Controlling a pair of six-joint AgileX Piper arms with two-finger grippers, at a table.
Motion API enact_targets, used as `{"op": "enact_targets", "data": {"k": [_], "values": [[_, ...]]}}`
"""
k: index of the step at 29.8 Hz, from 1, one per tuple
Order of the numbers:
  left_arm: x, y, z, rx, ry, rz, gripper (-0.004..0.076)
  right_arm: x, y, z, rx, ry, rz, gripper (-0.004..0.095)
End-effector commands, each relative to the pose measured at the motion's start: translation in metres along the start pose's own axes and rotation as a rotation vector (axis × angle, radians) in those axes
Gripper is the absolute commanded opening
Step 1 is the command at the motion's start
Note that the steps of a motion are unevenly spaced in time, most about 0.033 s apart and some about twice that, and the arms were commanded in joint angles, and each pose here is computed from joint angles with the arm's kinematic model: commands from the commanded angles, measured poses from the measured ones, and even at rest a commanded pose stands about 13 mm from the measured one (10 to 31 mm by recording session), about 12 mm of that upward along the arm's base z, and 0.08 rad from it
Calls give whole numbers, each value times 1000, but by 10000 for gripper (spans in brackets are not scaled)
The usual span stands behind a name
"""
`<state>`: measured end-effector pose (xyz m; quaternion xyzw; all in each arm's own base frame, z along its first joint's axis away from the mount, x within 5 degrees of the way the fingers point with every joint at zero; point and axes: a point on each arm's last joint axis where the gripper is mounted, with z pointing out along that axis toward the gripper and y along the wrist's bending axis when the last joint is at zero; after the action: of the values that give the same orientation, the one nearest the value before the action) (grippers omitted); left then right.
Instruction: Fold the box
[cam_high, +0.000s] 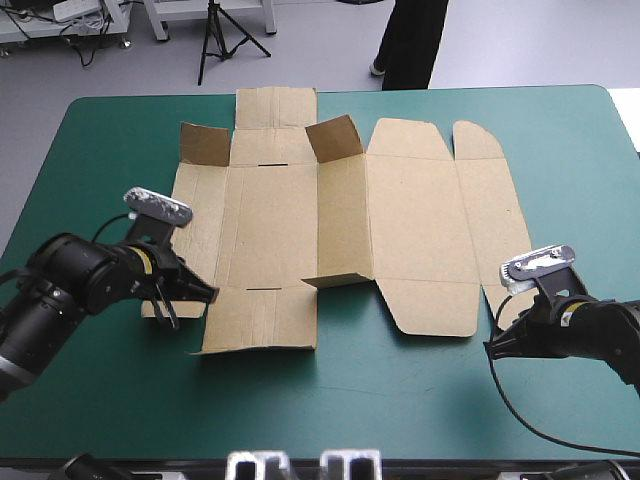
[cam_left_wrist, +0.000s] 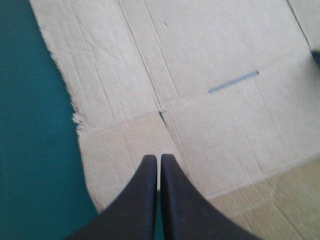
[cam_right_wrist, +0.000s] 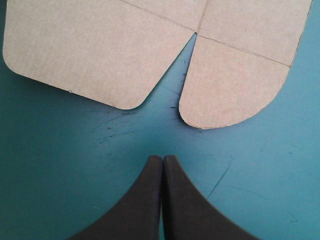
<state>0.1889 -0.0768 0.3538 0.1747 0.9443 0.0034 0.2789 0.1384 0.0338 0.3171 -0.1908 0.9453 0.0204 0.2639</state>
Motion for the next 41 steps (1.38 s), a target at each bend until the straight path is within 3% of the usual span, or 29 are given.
{"op": "enact_targets", "data": {"k": [1, 9, 20, 23, 26, 28, 31, 33, 41], "values": [[-27, 20, -12, 2, -92, -12, 17, -8, -1, -8, 9, -70, 4, -18], [-39, 81, 27, 353, -32, -144, 17, -9, -2, -8, 14, -87, 3, -18], [-11, 179, 61, 167, -45, -441, 21, -10, -2, -8, 14, -90, 3, -18], [-4, 194, 73, 176, -29, -524, 110, -10, -2, -8, 15, -94, 3, -17], [1, 203, 91, 242, -10, -602, 265, -10, -2, -8, 16, -97, 3, -17], [2, 203, 105, 323, 10, -601, 398, -11, -2, -8, 14, -101, 4, -17], [5, 198, 124, 478, 59, -617, 525, -11, -2, -8, 15, -103, 4, -18], [8, 194, 136, 591, 108, -617, 539, -11, -2, -8, 15, -105, 4, -18], [22, 199, 176, 650, 193, -656, 539, -11, -2, -8, 16, -108, 4, -18]]}}
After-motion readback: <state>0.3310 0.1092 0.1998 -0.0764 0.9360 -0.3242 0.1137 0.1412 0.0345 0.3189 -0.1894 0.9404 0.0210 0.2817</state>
